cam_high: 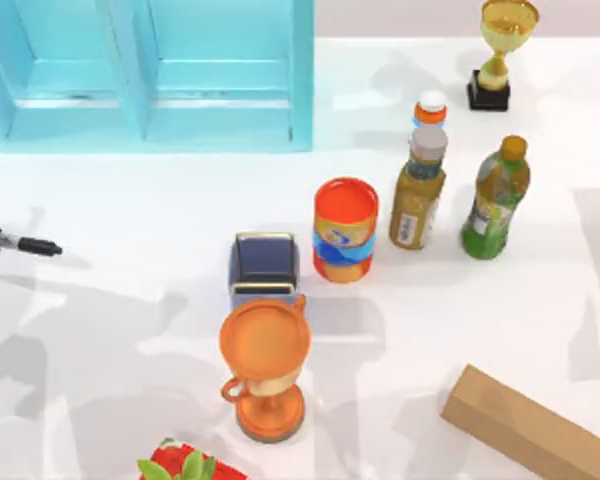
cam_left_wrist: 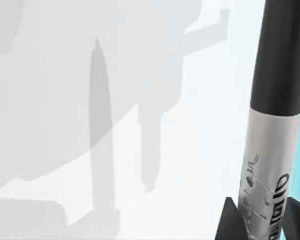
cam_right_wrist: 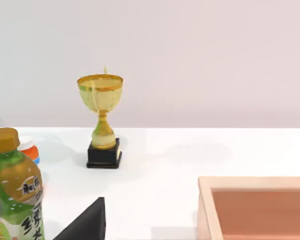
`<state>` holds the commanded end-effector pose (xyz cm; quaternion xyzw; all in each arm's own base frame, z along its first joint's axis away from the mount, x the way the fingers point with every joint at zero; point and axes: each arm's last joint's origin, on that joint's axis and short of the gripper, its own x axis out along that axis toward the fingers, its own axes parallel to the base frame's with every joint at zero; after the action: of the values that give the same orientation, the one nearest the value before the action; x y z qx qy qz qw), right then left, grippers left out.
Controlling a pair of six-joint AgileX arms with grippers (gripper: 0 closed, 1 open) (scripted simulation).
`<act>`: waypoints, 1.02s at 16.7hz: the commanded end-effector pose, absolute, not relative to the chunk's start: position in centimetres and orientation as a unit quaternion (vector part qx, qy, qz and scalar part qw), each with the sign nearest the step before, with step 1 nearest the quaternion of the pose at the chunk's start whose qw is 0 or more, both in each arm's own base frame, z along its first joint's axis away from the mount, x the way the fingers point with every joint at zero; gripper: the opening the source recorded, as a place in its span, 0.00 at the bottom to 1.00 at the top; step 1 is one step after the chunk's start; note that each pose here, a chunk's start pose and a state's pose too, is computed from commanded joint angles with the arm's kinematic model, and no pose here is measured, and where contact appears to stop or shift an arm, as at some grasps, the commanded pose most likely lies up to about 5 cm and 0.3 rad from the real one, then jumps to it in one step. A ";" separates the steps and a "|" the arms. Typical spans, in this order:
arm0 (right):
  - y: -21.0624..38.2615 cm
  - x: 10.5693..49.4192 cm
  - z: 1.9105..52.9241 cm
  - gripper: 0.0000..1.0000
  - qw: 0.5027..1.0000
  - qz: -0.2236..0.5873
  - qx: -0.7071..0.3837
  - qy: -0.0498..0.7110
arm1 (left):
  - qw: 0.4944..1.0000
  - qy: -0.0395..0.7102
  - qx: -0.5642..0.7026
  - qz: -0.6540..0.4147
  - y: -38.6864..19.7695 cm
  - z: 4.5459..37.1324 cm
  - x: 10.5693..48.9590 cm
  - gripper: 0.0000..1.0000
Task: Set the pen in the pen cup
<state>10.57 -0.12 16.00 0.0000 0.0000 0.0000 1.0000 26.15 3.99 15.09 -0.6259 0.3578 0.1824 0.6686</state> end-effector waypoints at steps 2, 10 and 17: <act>-0.1 10.6 16.0 1.00 1.000 0.000 0.000 0.000 | 0.670 0.353 -0.627 0.183 4.2 17.4 24.2 0.00; -0.1 10.6 16.0 1.00 1.000 0.000 0.000 0.000 | 0.678 0.344 -0.623 0.185 3.7 22.0 16.3 0.00; -0.1 10.6 16.0 1.00 1.000 0.000 0.000 0.000 | 0.680 0.346 -0.620 0.184 3.6 22.3 15.6 0.00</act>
<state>10.57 -0.12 16.00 0.0000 0.0000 0.0000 1.0000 15.64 3.57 22.26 -0.6200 0.3455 0.1842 0.6799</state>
